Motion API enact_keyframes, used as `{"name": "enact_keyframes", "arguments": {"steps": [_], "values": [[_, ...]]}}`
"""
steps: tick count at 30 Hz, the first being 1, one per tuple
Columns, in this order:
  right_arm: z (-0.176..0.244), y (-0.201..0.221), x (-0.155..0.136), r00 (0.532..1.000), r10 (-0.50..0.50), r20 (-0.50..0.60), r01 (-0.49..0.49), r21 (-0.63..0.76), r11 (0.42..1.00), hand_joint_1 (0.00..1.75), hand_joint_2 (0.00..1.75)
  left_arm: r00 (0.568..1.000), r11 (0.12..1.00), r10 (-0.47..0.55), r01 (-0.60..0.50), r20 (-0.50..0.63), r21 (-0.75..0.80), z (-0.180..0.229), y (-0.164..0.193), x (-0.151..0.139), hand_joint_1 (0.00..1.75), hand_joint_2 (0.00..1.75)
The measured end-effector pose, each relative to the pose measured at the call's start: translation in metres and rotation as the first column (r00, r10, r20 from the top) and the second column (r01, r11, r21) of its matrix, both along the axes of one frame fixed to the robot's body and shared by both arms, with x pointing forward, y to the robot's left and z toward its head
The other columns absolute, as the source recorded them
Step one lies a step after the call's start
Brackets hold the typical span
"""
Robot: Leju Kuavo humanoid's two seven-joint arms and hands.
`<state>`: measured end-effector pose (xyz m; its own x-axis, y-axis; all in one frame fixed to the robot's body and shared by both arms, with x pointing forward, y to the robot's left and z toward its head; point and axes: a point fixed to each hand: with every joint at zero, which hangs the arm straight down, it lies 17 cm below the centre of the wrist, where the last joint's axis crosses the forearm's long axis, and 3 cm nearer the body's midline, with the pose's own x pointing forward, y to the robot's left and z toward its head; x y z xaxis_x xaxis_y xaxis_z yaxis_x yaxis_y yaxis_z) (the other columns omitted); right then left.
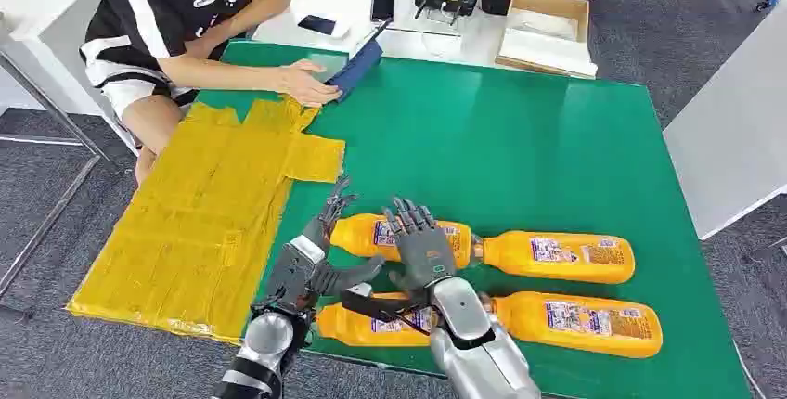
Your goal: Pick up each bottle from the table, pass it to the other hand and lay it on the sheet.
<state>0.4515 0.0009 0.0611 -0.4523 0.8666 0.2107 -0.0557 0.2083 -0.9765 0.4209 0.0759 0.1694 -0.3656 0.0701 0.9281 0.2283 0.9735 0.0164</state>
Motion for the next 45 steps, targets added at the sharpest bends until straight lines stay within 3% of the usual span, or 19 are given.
{"name": "enact_keyframes", "arguments": {"steps": [14, 23, 24, 25, 26, 29, 33, 37, 45], "values": [[-0.019, -0.003, 0.012, 0.999, -0.004, -0.048, 0.001, -0.074, 0.997, 0.0, 1.75, 0.999, 0.999, -0.035, 0.035, -0.021, 0.002, -0.007, -0.013, 0.002, 0.0, 1.75], [-0.033, -0.036, 0.032, 0.988, -0.115, -0.103, 0.096, -0.167, 0.981, 0.0, 1.75, 0.999, 0.999, -0.036, 0.036, -0.022, -0.006, -0.007, -0.013, 0.003, 0.0, 1.75], [-0.035, -0.043, 0.036, 0.984, -0.139, -0.107, 0.116, -0.192, 0.974, 0.23, 1.75, 0.999, 0.999, -0.036, 0.036, -0.022, -0.007, -0.006, -0.013, 0.004, 0.0, 1.75], [-0.036, -0.051, 0.04, 0.98, -0.165, -0.108, 0.139, -0.221, 0.965, 0.87, 1.75, 0.999, 0.999, -0.036, 0.036, -0.022, -0.008, -0.006, -0.013, 0.004, 0.0, 1.75], [-0.038, -0.059, 0.044, 0.975, -0.194, -0.112, 0.161, -0.248, 0.955, 1.34, 1.75, 0.999, 0.999, -0.036, 0.036, -0.022, -0.009, -0.006, -0.013, 0.004, 0.0, 1.75], [-0.044, -0.077, 0.049, 0.958, -0.258, -0.125, 0.215, -0.286, 0.934, 1.47, 1.75, 0.999, 0.999, -0.038, 0.037, -0.024, -0.017, -0.006, -0.013, 0.004, 0.0, 1.75], [-0.047, -0.09, 0.053, 0.947, -0.293, -0.131, 0.244, -0.296, 0.923, 1.5, 1.75, 0.999, 0.999, -0.038, 0.037, -0.024, -0.019, -0.006, -0.013, 0.004, 0.0, 1.75], [-0.043, -0.104, 0.059, 0.94, -0.322, -0.11, 0.283, -0.273, 0.92, 1.73, 1.75, 0.999, 0.999, -0.039, 0.038, -0.025, -0.02, -0.006, -0.013, 0.004, 0.0, 1.75], [-0.016, -0.132, 0.075, 0.925, -0.378, -0.031, 0.373, -0.104, 0.922, 1.75, 1.75, 0.999, 0.999, -0.036, 0.036, -0.023, -0.022, -0.007, -0.012, 0.004, 0.0, 1.75]]}}
